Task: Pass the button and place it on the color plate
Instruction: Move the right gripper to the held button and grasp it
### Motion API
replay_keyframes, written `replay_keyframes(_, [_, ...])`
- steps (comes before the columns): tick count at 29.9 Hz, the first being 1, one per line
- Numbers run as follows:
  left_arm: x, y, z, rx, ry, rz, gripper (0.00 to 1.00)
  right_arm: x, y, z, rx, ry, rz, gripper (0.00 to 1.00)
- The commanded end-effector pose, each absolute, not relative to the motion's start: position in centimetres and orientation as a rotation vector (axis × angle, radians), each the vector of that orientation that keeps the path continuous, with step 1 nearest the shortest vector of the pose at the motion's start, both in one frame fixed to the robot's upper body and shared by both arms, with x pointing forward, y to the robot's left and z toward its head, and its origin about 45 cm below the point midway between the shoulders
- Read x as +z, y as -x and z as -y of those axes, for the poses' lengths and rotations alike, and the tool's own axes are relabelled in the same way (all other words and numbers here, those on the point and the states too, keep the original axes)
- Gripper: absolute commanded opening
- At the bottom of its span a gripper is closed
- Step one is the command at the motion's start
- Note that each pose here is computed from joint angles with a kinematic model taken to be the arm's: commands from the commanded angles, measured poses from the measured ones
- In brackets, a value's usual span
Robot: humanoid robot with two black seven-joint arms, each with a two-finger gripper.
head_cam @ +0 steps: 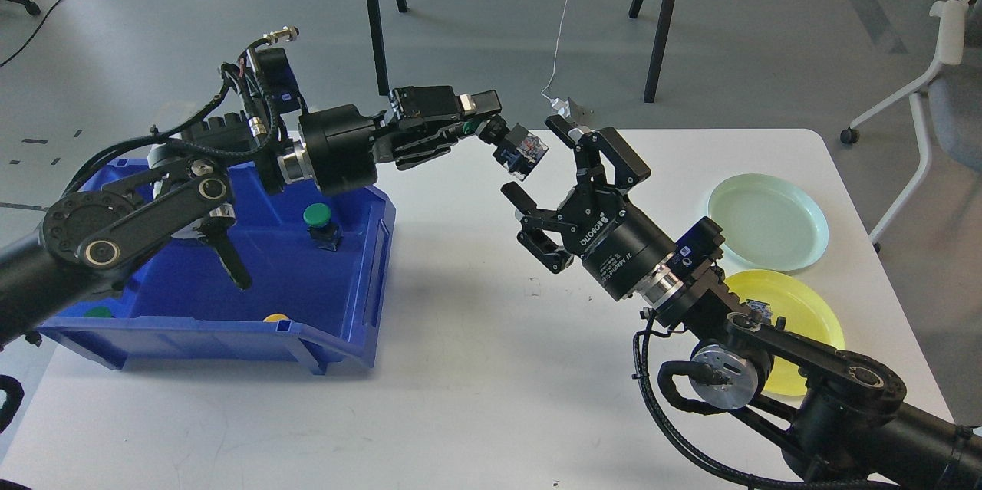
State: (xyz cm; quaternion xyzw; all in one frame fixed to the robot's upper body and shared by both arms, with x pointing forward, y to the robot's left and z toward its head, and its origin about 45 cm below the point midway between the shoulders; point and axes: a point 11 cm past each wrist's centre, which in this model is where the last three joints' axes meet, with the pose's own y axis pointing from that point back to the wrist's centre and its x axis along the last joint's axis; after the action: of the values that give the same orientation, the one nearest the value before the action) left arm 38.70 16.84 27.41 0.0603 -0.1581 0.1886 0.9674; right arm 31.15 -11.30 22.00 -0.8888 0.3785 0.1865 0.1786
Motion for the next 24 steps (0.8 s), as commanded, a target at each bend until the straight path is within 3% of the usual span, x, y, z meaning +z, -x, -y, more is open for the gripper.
replay_keyframes(1, [27.4,-38.7,-16.86,0.383,-0.121,0.319,0.07,22.02,-31.05,11.13,0.531,2.514,-1.064,0.94])
replay_keyframes(5, [27.4,-38.7,-16.86,0.383,-0.121,0.319,0.07,22.06,-30.9,10.82,0.533,2.518,-1.05,0.84])
replay_keyframes(10, [27.4,-38.7,-16.86,0.383,-0.121,0.319,0.07,22.19,-30.81,10.61,0.524,2.526,-1.039,0.49])
replay_keyframes(16, [27.4,-38.7,-16.86,0.383,-0.121,0.319,0.07,22.36,-30.83,10.64,0.482,2.549,-1.032,0.14])
replay_keyframes(22, [27.4,-38.7,-16.86,0.383,-0.121,0.319,0.07,22.46,-31.01,10.9,0.476,2.544,-1.042,0.02])
replay_keyframes(23, [27.4,-38.7,-16.86,0.383,-0.121,0.319,0.09,22.5,-31.03,10.91,0.475,2.543,-1.04,0.01])
replay_keyframes(24, [27.46,-38.73,-16.87,0.384,-0.119,0.319,0.21,22.53,-31.08,10.94,0.474,2.542,-1.043,0.0])
